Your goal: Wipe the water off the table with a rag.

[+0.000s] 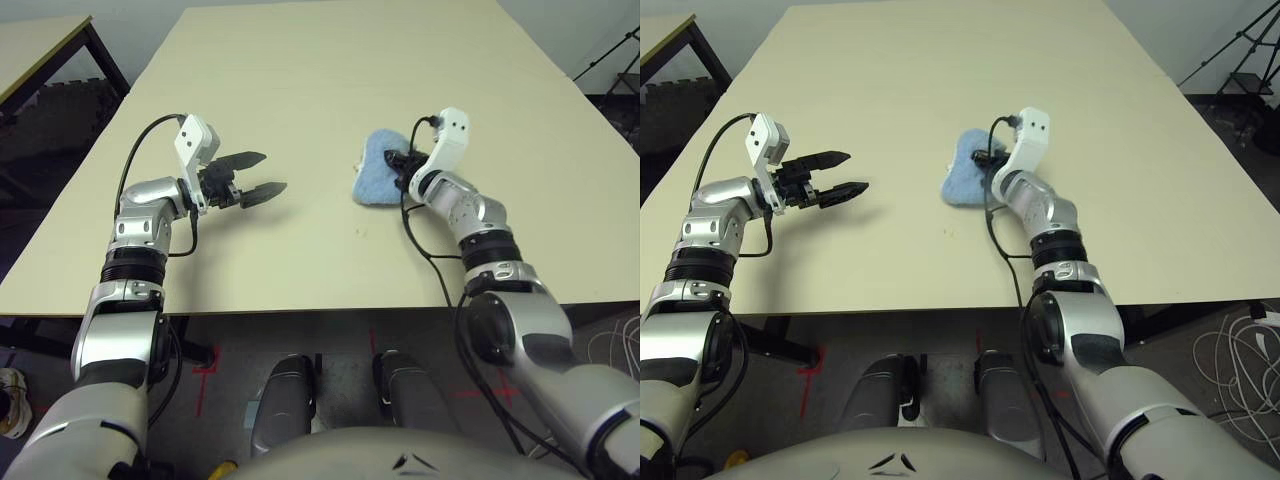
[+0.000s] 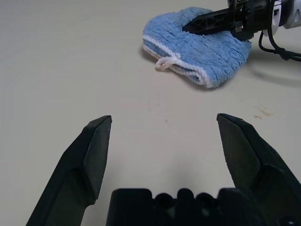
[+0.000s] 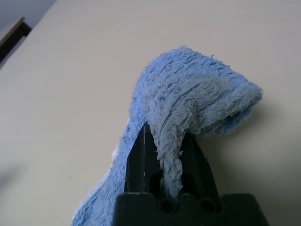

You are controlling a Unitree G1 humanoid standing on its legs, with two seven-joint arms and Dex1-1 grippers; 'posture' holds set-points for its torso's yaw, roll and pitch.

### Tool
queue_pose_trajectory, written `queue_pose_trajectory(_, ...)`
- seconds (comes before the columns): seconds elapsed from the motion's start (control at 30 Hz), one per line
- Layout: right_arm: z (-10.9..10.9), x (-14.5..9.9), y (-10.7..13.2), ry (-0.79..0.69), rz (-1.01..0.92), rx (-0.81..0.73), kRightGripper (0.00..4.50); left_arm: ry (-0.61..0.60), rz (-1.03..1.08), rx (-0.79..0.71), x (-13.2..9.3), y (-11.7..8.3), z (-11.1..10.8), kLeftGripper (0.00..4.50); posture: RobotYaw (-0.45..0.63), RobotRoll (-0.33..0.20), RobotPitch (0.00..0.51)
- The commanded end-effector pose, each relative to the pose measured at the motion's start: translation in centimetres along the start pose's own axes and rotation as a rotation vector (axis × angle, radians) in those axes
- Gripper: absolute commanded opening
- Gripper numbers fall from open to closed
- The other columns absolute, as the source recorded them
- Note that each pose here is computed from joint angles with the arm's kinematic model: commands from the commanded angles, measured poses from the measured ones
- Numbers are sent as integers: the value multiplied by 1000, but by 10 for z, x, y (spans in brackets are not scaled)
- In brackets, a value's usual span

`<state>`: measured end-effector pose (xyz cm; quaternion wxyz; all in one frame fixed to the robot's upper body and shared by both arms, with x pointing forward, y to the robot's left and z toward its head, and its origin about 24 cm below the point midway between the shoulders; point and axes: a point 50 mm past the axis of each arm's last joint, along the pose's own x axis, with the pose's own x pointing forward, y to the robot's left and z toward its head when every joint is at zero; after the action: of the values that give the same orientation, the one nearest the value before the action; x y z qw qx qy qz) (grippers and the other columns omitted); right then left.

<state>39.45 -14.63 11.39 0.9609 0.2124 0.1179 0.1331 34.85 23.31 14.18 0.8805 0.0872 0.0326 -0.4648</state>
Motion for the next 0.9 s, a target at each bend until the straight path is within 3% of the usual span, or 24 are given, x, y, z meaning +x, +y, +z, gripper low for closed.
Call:
queue_pose_trajectory(0.03, 14, -5, -11, -37, -20, -36, 17, 18, 4, -2, 1, 1, -3, 4500, -171, 0, 93)
queue_pose_trajectory(0.23, 53, -22, -25, -61, 60, -39, 17, 18, 3, -6, 3, 0, -5, 4500, -179, 0, 100)
queue_pose_trajectory(0.5, 102, -68, -81, -3, 4, -152, 17, 13, -1, -15, 6, -1, -7, 4500, -190, 0, 103)
queue_pose_trajectory(0.7, 100, -86, -107, 99, -34, -210, 17, 11, -2, -18, 8, -2, -8, 4500, -194, 0, 99)
queue_pose_trajectory(0.9, 83, -81, -111, 172, -24, -222, 16, 8, -3, -16, 9, -1, -6, 4500, -182, 0, 97)
